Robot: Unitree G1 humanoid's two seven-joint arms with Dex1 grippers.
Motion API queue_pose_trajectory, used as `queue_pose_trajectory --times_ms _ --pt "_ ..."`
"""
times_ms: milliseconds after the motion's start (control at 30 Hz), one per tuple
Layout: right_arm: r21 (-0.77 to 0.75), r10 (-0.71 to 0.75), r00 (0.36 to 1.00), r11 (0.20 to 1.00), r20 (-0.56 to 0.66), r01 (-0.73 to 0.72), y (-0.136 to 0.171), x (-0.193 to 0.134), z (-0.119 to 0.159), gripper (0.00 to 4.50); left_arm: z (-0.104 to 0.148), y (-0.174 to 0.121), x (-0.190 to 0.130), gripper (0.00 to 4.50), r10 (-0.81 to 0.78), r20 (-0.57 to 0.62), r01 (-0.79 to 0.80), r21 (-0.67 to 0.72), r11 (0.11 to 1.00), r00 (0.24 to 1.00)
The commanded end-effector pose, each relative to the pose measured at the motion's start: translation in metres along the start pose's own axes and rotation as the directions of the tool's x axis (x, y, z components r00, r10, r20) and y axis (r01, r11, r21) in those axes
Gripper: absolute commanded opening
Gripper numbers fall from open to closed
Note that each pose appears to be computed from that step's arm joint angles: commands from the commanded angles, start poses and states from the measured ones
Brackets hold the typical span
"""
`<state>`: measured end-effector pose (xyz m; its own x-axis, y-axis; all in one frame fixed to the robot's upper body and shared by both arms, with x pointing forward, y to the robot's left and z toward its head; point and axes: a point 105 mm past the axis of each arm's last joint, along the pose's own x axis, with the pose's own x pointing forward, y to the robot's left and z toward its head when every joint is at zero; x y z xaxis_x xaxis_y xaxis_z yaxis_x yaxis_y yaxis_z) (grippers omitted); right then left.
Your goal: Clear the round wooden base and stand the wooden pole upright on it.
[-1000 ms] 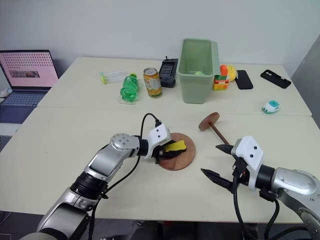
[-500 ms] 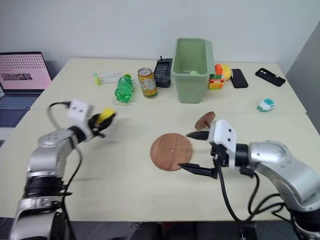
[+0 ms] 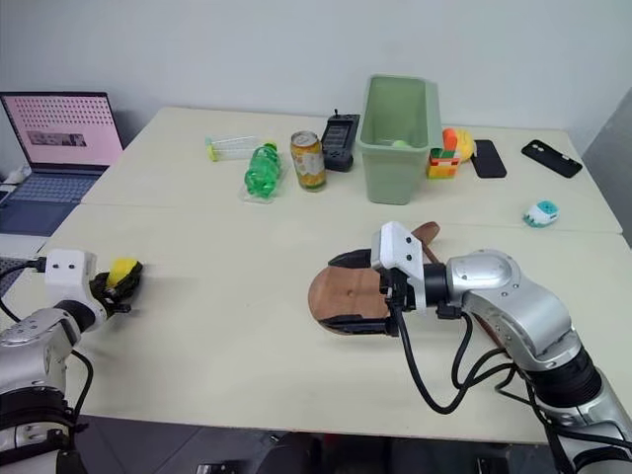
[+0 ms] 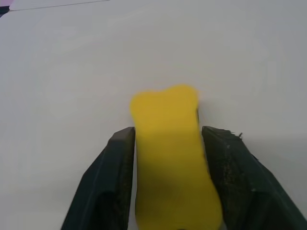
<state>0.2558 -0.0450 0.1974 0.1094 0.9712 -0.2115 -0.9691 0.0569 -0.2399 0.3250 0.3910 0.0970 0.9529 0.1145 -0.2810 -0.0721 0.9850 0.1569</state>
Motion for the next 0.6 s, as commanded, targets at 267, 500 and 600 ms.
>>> queue_pose_trajectory --times_ms 267,500,600 --pt "-0.066 -0.024 0.999 0.997 0.021 0.025 -0.001 -0.006 0.013 4.50 0.035 0.010 -0.026 4.48 0.012 0.190 -0.012 -0.004 1.000 0.982" --pt "-0.020 -0.352 0.936 0.936 0.033 0.352 -0.019 -0.052 0.009 4.50 0.120 -0.101 -0.048 4.49 -0.481 0.278 0.348 0.415 0.841 0.831" --pt "0.010 -0.480 0.874 0.876 -0.068 0.482 -0.020 -0.074 -0.007 4.50 0.113 -0.161 -0.065 4.49 -0.727 0.085 0.591 0.522 0.615 0.681"
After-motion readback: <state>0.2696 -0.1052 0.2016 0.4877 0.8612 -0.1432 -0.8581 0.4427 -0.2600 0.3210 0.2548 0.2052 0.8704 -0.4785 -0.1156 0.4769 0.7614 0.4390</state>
